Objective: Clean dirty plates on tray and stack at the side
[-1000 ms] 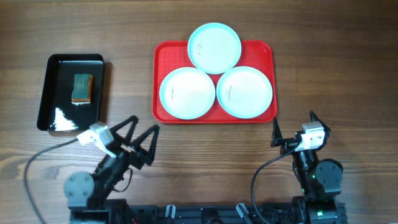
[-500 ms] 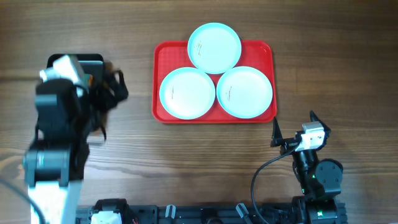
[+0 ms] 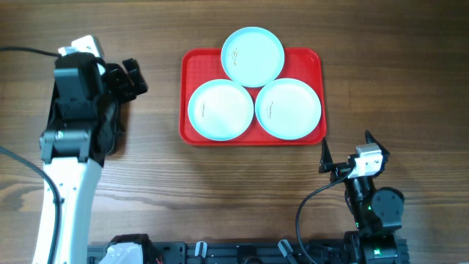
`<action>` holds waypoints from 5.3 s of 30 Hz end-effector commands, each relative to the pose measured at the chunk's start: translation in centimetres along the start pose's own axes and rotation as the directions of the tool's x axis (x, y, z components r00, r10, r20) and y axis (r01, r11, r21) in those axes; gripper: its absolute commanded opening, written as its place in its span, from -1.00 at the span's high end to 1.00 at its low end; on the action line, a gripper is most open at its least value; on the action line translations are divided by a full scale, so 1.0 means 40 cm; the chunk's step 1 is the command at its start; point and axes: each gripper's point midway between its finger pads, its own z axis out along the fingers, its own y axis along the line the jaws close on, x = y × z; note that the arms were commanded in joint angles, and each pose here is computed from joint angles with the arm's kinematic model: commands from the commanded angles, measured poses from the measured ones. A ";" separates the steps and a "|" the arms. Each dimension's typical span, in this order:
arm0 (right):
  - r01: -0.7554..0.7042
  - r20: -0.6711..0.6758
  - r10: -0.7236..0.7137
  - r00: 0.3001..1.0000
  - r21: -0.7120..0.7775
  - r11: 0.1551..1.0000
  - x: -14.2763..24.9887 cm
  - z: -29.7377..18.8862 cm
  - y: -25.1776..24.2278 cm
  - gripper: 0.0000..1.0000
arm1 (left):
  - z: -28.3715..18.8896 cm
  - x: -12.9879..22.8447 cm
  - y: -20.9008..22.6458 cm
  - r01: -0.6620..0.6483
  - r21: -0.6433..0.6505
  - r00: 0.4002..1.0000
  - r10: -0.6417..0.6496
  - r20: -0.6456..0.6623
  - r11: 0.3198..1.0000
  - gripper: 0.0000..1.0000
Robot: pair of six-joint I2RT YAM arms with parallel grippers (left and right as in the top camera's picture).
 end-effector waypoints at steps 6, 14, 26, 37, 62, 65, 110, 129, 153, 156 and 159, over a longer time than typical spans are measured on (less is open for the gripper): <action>0.010 0.000 -0.010 1.000 0.009 1.000 -0.001 0.000 -0.003 -0.99 | 0.133 0.041 0.294 -0.095 -0.308 0.945 -0.011 -0.326 0.947 -1.00; 0.010 0.000 -0.010 1.000 0.009 1.000 -0.001 0.000 -0.003 -1.00 | 0.205 0.089 0.415 -0.040 -0.382 0.922 -0.114 -0.371 0.923 -1.00; 0.010 0.000 -0.010 1.000 0.009 1.000 -0.001 0.000 -0.003 -0.99 | 0.373 0.165 0.349 -0.143 -0.037 0.880 0.110 -0.462 0.989 -0.75; 0.010 0.000 -0.010 1.000 0.008 1.000 -0.001 0.000 -0.003 -0.99 | 0.456 0.225 0.387 -0.210 -0.040 0.849 0.162 -0.504 0.977 -0.75; 0.010 0.000 -0.010 1.000 0.009 1.000 -0.001 0.000 -0.003 -0.99 | 0.503 0.302 0.392 -0.196 -0.008 0.812 0.158 -0.561 0.981 0.65; 0.010 0.001 -0.010 1.000 0.009 1.000 -0.002 0.000 -0.003 -0.99 | 0.503 0.301 0.392 -0.195 -0.008 0.813 0.157 -0.560 0.981 0.92; 0.010 0.000 -0.010 1.000 0.008 1.000 -0.001 0.000 -0.003 -0.99 | 0.318 -0.015 0.345 -0.123 -0.119 0.970 0.094 -0.223 0.985 0.92; 0.010 0.001 -0.010 1.000 0.009 1.000 -0.002 0.000 -0.003 -0.99 | 0.398 0.167 0.350 -0.079 -0.060 0.896 0.045 -0.441 0.995 0.92; 0.010 0.000 -0.010 1.000 0.009 1.000 -0.001 0.000 -0.003 -1.00 | 0.371 0.257 0.402 -0.132 -0.163 0.851 0.027 -0.524 0.978 0.92; 0.010 0.000 -0.010 1.000 0.008 1.000 -0.001 0.000 -0.003 -0.99 | 0.357 0.247 0.427 -0.164 -0.217 0.851 0.027 -0.524 0.962 0.92; 0.010 0.000 -0.010 1.000 0.009 1.000 -0.001 0.000 -0.003 -0.99 | 0.332 0.190 0.432 -0.174 -0.247 0.880 0.038 -0.473 0.953 0.92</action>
